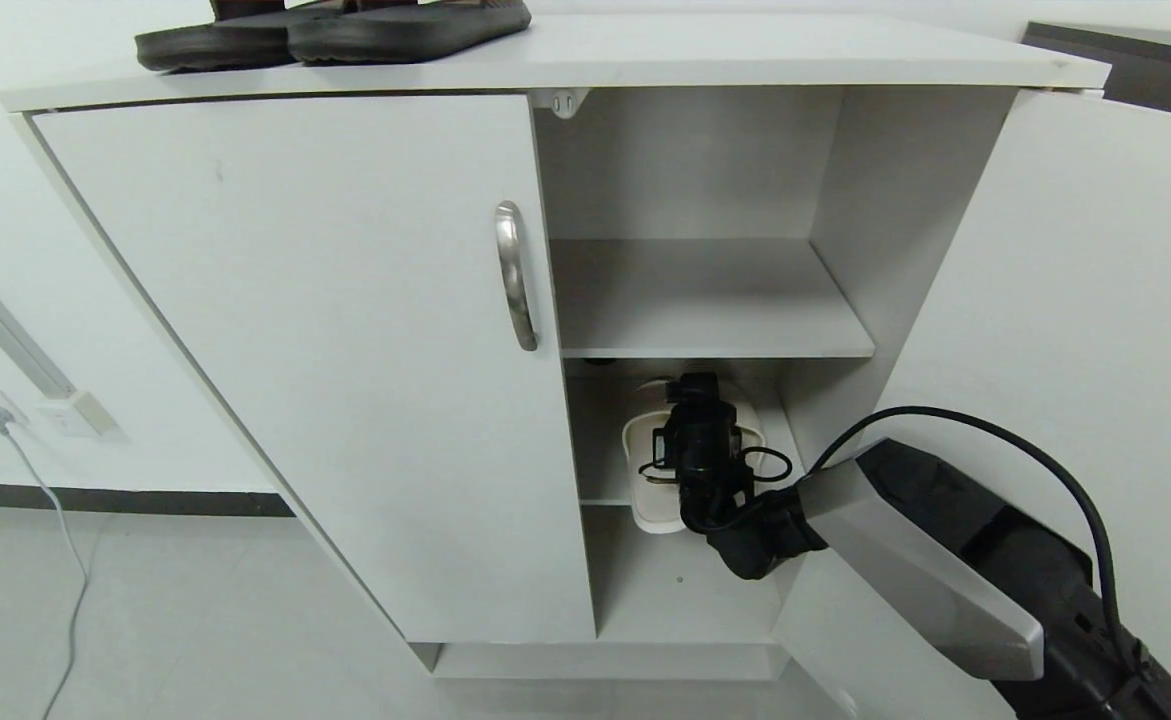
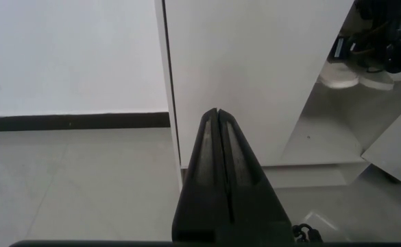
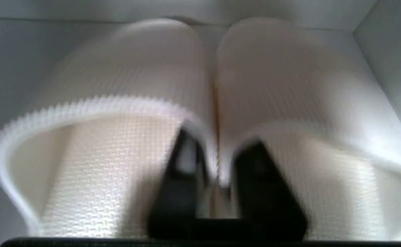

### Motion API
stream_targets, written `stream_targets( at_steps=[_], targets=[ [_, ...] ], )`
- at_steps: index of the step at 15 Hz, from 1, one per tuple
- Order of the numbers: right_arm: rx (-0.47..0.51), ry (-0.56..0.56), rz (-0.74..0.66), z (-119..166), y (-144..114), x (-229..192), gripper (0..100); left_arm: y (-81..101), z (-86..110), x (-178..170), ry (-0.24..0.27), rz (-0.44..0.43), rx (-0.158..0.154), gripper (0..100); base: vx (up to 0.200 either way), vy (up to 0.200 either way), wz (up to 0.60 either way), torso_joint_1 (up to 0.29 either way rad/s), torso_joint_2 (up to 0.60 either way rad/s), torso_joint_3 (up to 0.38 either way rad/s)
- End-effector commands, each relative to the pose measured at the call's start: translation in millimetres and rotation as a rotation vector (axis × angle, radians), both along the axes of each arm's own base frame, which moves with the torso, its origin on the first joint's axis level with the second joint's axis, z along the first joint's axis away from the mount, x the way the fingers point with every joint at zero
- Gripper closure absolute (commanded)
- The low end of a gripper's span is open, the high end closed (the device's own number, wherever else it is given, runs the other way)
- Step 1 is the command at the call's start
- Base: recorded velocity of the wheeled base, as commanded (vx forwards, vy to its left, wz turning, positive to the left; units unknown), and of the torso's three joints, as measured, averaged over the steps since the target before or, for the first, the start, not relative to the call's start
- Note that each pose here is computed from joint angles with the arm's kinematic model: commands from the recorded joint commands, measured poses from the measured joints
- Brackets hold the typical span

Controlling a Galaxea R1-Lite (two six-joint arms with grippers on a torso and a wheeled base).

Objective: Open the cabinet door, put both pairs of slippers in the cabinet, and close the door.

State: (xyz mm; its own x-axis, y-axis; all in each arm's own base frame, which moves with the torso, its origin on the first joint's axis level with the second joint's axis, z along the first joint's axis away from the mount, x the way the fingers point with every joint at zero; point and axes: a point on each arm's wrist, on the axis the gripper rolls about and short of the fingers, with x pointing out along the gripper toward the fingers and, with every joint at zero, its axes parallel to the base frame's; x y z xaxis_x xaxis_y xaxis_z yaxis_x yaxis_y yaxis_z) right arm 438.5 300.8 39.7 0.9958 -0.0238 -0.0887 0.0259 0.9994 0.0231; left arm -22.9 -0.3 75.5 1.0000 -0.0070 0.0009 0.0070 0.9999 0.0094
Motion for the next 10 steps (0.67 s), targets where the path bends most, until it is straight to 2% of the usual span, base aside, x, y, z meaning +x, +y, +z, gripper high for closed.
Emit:
stream_targets(
  at_steps=[1, 3, 10],
  targets=[
    [-0.009, 0.011, 0.002, -4.1, 0.7, -2.3, 0, 0.0, 0.0, 0.1, 0.001, 0.001, 0.000, 100, 0.000, 0.000, 0.00, 0.000, 0.00, 0.000],
    [-0.019, 0.025, 0.019, -3.9, 2.0, -15.4, 0, 0.0, 0.0, 0.1, 0.001, 0.001, 0.000, 100, 0.000, 0.000, 0.00, 0.000, 0.00, 0.000],
    [-0.008, 0.010, 0.107, 33.5, -7.6, -93.7, 0, -0.1, 0.0, 0.1, 0.001, -0.004, 0.000, 100, 0.000, 0.000, 0.00, 0.000, 0.00, 0.000]
  ],
)
